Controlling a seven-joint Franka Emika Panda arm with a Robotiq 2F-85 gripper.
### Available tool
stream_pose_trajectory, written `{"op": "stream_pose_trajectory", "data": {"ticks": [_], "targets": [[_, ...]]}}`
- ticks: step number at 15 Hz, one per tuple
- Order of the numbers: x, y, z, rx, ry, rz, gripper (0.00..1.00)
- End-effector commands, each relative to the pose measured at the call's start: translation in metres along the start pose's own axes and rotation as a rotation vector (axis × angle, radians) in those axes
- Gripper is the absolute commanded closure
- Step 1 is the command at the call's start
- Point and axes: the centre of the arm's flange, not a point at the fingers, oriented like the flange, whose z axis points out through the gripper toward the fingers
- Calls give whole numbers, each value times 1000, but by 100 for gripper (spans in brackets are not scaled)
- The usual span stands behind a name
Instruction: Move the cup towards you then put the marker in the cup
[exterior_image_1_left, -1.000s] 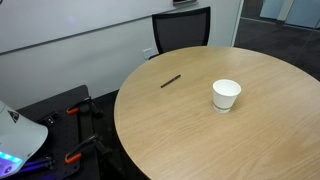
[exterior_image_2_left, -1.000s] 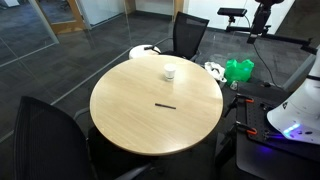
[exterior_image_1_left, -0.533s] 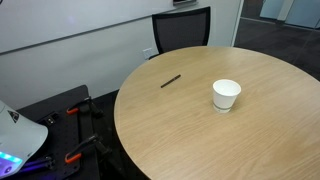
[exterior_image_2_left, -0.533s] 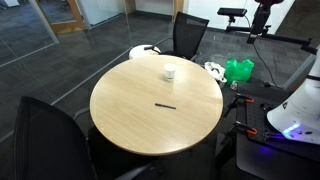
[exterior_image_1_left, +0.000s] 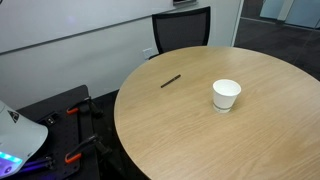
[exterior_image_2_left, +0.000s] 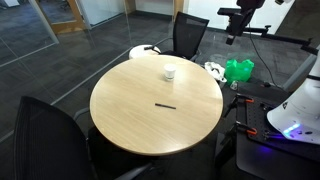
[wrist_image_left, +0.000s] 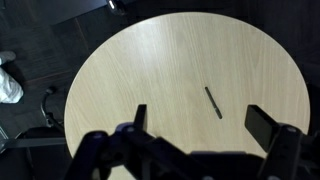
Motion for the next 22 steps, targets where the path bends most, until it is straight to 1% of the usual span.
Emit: {"op": "stream_pose_trajectory", "data": {"ticks": [1, 5, 8, 14, 17, 22], "targets": [[44, -4, 8, 28, 4, 165, 0], [84, 0, 27, 58, 33, 375, 0], [112, 1, 49, 70, 48, 540, 0], [156, 9, 91, 83, 94, 846, 0], [176, 21, 111, 58, 131, 985, 0], [204, 49, 140, -30, 173, 1165, 0]]}}
